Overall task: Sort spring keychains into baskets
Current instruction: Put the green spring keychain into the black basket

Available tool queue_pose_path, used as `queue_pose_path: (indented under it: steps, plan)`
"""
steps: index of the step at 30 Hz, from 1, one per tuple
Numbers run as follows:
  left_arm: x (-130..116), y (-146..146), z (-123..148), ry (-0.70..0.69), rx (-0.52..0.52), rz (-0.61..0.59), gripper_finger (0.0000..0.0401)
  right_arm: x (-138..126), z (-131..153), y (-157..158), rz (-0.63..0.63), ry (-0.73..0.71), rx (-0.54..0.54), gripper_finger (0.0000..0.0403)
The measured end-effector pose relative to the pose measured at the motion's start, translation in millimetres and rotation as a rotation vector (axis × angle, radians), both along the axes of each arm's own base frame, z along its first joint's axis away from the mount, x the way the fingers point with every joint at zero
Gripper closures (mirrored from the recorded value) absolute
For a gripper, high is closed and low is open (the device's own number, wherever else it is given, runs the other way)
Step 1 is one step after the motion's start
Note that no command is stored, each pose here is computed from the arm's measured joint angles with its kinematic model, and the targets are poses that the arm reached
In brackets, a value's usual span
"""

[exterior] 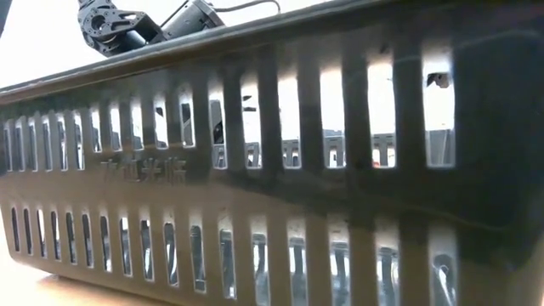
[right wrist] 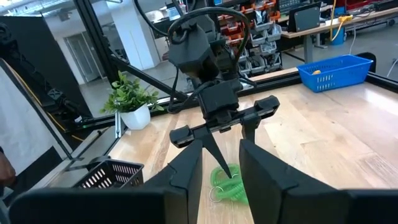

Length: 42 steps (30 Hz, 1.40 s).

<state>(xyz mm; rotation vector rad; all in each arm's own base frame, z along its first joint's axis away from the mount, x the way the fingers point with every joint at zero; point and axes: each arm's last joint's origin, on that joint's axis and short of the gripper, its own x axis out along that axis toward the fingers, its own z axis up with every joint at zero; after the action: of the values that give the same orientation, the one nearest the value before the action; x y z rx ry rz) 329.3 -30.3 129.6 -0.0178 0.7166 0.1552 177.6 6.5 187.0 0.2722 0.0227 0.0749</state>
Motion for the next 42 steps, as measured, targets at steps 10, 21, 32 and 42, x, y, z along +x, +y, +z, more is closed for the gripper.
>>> queue_pose_path:
  steps: [10,21,32,42]
  plan:
    - [-0.1,-0.2,-0.1,-0.002,-0.028,0.015,0.0203,0.0,0.0,0.0,0.000,0.000,0.000,0.0312]
    - [-0.5,0.1,-0.6,0.003,-0.024,0.022,0.0203,0.0,0.0,0.0,0.000,0.000,0.000,0.0312]
    - [-1.4,0.2,-1.4,0.014,-0.029,0.030,0.0203,0.0,0.0,-0.1,-0.004,0.000,0.000,0.0312]
    - [15.9,0.0,-20.9,0.035,-0.063,-0.012,0.0203,0.0,-0.2,-0.8,-0.026,0.002,0.000,0.0312]
